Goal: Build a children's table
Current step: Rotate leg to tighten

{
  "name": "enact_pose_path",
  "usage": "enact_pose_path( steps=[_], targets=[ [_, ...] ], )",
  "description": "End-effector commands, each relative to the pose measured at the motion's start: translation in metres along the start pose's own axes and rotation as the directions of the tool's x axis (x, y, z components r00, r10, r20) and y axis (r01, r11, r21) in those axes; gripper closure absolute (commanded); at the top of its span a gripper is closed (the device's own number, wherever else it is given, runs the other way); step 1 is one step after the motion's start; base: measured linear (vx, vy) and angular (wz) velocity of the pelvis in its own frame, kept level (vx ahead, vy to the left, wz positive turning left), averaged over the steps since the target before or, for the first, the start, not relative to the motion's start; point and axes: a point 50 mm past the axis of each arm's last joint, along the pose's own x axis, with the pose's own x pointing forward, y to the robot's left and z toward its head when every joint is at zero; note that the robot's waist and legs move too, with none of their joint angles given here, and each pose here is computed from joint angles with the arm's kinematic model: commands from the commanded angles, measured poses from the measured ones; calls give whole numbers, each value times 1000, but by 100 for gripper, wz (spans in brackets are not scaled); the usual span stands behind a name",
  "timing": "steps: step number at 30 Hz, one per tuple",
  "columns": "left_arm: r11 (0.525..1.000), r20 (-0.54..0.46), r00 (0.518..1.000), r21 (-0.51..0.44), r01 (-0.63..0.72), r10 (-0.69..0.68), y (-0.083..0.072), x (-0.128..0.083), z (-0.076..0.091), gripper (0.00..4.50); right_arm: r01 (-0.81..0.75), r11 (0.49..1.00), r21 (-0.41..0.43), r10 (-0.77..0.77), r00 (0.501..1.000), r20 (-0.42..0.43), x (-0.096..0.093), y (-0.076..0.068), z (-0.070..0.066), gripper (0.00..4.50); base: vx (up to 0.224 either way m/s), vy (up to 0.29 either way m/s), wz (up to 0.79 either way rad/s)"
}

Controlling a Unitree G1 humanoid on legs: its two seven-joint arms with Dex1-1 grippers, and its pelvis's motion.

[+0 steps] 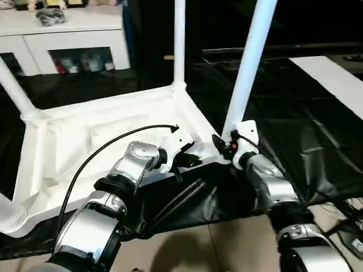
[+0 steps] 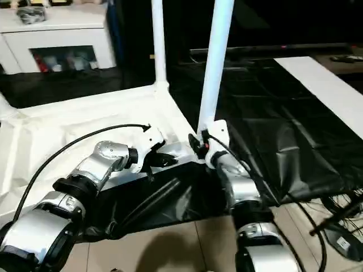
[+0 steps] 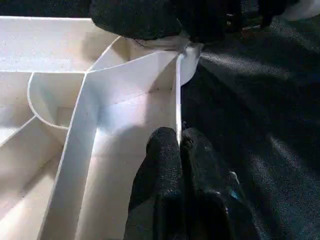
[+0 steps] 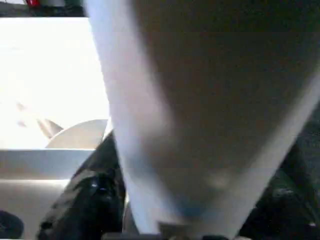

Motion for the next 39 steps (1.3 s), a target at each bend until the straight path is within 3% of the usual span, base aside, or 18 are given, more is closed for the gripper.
enact_pose_path(
  steps=[1, 6, 9, 12, 13, 14, 17, 19, 21, 23, 27, 31, 35, 37, 39],
  targets=[
    [991, 9, 993, 59, 120, -120, -20, 20, 9, 450, -165, 986, 19, 165, 986, 6, 8, 33, -3, 149, 0, 0, 0],
    [983, 9, 987, 86, 161, -162, -16, 7, 3, 450, -278, 961, 5, 277, 961, 20, -3, 20, -1, 104, 0, 0, 0],
    [977, 7, 981, 93, 191, -193, -12, -2, 0, 450, -416, 908, -40, 415, 909, -23, -14, 16, -5, 83, 0, 0, 0],
    [962, -2, 969, 122, 244, -245, -9, -12, -2, 450, -560, 822, -99, 552, 828, -103, -27, 10, -11, 76, 36, -27, 5],
    [954, -11, 963, 131, 268, -269, -8, -16, -2, 450, -628, 772, -95, 616, 777, -128, -33, 8, -12, 76, 56, -43, 8],
    [954, -11, 963, 131, 268, -269, -8, -16, -2, 450, -628, 772, -95, 616, 777, -128, -33, 8, -12, 76, 0, 0, 0],
    [943, -16, 953, 141, 302, -303, -7, -21, -2, 450, -710, 701, -71, 694, 701, -166, -41, 5, -14, 76, 0, 0, 0],
    [933, -32, 944, 147, 330, -329, -5, -25, -2, 450, -760, 648, -48, 740, 644, -195, -45, 2, -13, 101, 0, 0, 0],
    [930, -39, 942, 148, 337, -335, -4, -26, -3, 450, -771, 636, -38, 751, 630, -198, -46, 1, -13, 114, 0, 0, 0],
    [926, -47, 938, 149, 347, -344, -2, -30, -2, 450, -811, 585, -19, 790, 575, -214, -47, 1, -10, 137, 0, 0, 0],
    [930, -44, 942, 147, 337, -334, 2, -32, 0, 450, -834, 552, -15, 807, 539, -242, -48, 1, -9, 156, 0, 0, 0],
    [935, -39, 946, 142, 325, -323, 4, -33, 2, 450, -840, 542, -4, 814, 526, -247, -48, 2, -10, 201, 0, 0, 0],
    [936, -34, 945, 133, 327, -326, 4, -32, 1, 450, -842, 539, 4, 817, 523, -243, -48, 2, -11, 212, 0, 0, 0],
    [946, -33, 952, 105, 305, -304, 3, -30, -2, 450, -809, 588, 11, 794, 575, -197, -47, 3, -13, 221, 0, 0, 0],
    [956, -21, 960, 88, 279, -278, 2, -26, -2, 450, -729, 685, -1, 720, 676, -159, -41, 3, -15, 229, 0, 0, 0]
  ],
)
